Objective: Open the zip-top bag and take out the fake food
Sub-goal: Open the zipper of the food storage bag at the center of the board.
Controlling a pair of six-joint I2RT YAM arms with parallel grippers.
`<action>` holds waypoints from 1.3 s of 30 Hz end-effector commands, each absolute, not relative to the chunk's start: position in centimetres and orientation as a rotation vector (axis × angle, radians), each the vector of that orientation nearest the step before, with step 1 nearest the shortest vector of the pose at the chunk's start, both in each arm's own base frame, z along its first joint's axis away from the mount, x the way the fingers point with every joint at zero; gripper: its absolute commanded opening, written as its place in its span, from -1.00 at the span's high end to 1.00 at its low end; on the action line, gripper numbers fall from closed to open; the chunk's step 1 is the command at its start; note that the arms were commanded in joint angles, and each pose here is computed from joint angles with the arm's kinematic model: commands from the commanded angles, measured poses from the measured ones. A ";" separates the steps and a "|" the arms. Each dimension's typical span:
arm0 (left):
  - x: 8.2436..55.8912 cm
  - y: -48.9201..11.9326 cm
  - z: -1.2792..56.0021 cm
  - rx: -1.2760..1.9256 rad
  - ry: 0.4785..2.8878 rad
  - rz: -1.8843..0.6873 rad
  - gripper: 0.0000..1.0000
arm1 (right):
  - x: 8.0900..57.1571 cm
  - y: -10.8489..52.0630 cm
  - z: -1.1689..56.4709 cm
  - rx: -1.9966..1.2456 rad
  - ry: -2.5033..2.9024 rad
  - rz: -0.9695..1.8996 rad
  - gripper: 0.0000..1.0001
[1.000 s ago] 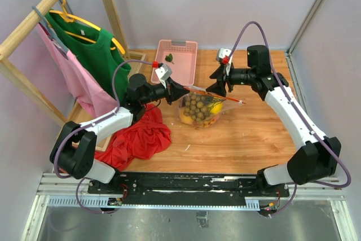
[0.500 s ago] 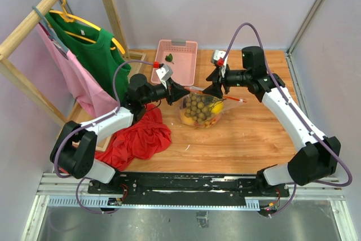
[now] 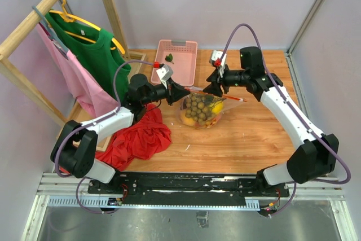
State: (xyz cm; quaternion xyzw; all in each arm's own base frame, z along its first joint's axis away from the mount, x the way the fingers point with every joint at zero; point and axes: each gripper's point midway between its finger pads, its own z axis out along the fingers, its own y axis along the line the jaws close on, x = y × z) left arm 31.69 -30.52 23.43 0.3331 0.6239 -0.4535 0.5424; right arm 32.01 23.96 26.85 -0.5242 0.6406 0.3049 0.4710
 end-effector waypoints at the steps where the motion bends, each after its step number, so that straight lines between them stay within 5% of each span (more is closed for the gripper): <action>1: 31.8 -31.2 25.2 0.810 1.420 -1.092 0.99 | 31.4 24.9 26.1 -1.319 1.589 0.765 0.01; 19: 31.9 -31.4 25.0 0.803 1.420 -1.100 0.99 | 29.5 25.7 27.1 -1.364 1.491 0.863 -0.07; 39: 31.9 -31.4 24.8 0.800 1.422 -1.107 0.99 | 28.8 26.1 27.1 -1.430 1.464 0.918 0.11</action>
